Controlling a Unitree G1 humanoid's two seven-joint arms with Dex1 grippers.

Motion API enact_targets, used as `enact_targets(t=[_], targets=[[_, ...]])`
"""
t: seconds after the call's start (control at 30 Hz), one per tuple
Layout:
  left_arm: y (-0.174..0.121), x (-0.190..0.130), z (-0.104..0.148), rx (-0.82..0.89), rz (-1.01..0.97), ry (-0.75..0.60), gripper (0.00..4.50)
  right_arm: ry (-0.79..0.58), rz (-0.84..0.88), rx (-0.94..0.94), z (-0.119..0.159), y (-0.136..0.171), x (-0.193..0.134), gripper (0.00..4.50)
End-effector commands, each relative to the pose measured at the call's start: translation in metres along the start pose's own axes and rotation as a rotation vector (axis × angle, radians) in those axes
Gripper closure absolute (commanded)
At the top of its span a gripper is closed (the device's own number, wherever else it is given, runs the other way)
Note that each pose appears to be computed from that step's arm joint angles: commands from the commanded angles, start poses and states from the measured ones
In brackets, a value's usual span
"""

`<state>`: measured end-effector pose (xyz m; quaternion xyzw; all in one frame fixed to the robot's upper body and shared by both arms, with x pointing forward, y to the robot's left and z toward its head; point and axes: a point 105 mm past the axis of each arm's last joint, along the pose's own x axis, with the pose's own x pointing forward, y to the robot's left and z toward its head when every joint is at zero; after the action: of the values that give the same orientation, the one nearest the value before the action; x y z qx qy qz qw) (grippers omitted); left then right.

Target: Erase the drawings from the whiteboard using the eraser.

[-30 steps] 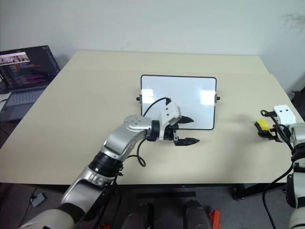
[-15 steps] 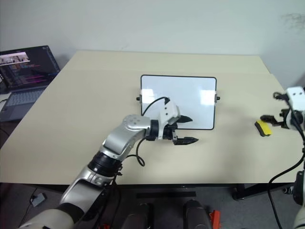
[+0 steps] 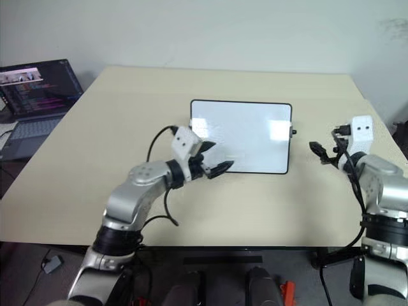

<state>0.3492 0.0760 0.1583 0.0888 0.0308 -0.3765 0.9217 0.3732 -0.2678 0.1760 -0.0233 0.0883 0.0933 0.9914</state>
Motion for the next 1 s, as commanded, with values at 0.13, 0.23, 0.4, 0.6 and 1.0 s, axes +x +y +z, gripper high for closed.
enact_targets(t=[0.13, 0.23, 0.4, 0.6, 1.0], targets=[[0.035, -0.044, 0.017, -0.056, 0.261, -0.134, 0.0, -0.139, -0.03, 0.059, 0.002, 0.01, 0.0, 0.02], [0.048, -0.053, 0.014, -0.082, 0.347, -0.158, 0.0, -0.171, -0.033, 0.074, -0.003, 0.013, 0.003, 0.02], [0.067, -0.06, 0.004, -0.096, 0.477, -0.179, 0.0, -0.212, -0.004, 0.09, -0.019, 0.027, 0.006, 0.02], [0.077, -0.058, -0.022, -0.108, 0.554, -0.158, 0.0, -0.219, -0.004, 0.051, -0.035, 0.036, 0.006, 0.02], [0.1, -0.072, -0.063, -0.179, 0.715, -0.109, 0.0, -0.24, -0.089, 0.177, -0.06, 0.033, 0.001, 0.02]])
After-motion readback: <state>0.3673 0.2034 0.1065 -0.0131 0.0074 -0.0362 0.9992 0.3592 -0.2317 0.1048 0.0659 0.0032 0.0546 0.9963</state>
